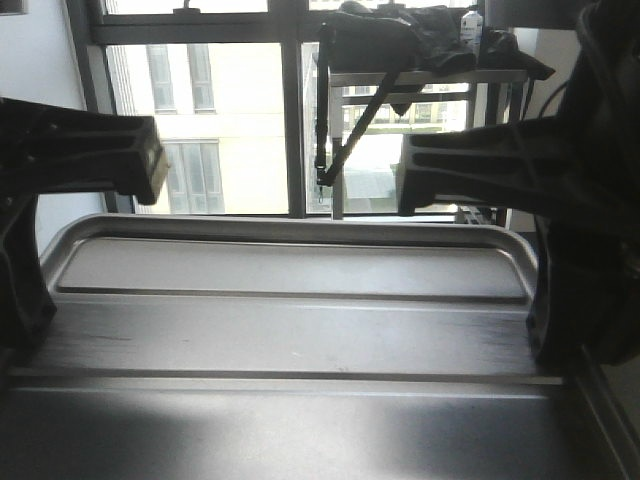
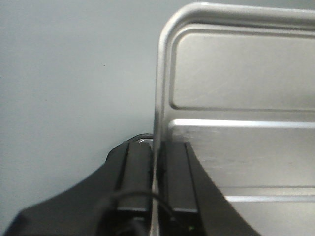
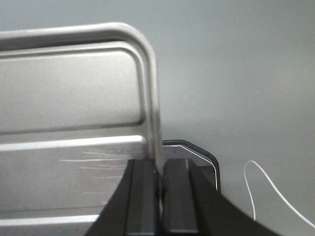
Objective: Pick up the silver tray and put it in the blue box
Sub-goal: 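Hold the tray level in both grippers while the base turns away, then carry the tray with both grippers up to the blue crate, then lower the tray with both grippers into the blue crate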
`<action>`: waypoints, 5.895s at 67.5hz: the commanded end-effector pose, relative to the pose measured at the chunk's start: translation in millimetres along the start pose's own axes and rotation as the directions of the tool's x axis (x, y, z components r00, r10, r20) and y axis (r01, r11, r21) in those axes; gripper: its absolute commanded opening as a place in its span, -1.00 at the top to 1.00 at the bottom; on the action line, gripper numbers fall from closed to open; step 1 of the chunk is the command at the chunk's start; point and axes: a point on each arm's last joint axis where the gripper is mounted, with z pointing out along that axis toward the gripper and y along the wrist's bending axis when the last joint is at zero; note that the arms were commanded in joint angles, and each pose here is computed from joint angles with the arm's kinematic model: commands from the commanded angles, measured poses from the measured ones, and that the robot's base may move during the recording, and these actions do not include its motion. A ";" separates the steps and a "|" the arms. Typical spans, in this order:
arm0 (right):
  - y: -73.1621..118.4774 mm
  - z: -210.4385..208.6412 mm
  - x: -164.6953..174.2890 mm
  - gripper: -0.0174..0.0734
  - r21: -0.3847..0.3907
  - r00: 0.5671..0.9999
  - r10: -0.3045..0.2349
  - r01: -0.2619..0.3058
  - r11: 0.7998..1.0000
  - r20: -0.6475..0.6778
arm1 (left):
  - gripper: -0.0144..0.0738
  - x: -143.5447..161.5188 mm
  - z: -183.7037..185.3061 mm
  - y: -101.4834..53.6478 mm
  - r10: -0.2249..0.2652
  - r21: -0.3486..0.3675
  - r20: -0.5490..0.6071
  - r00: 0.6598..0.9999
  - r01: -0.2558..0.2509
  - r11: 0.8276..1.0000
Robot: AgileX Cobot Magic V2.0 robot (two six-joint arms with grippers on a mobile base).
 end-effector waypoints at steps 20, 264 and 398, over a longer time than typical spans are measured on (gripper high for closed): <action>2.9 -12.2 -7.5 0.46 -0.055 0.998 -0.008 0.011 0.998 0.058 | 0.69 -5.3 -12.9 -2.5 -0.002 0.052 0.045 0.999 0.000 0.999; 2.8 -12.2 -7.5 0.46 -0.054 0.998 -0.008 0.011 0.998 0.057 | 0.69 -5.3 -12.9 -2.5 -0.002 0.052 0.045 0.999 0.000 0.999; 42.9 -105.2 -108.6 0.46 -0.170 0.930 -0.155 0.220 0.961 0.333 | 0.69 -100.9 -100.6 -30.0 0.101 0.201 0.353 0.930 -0.181 0.963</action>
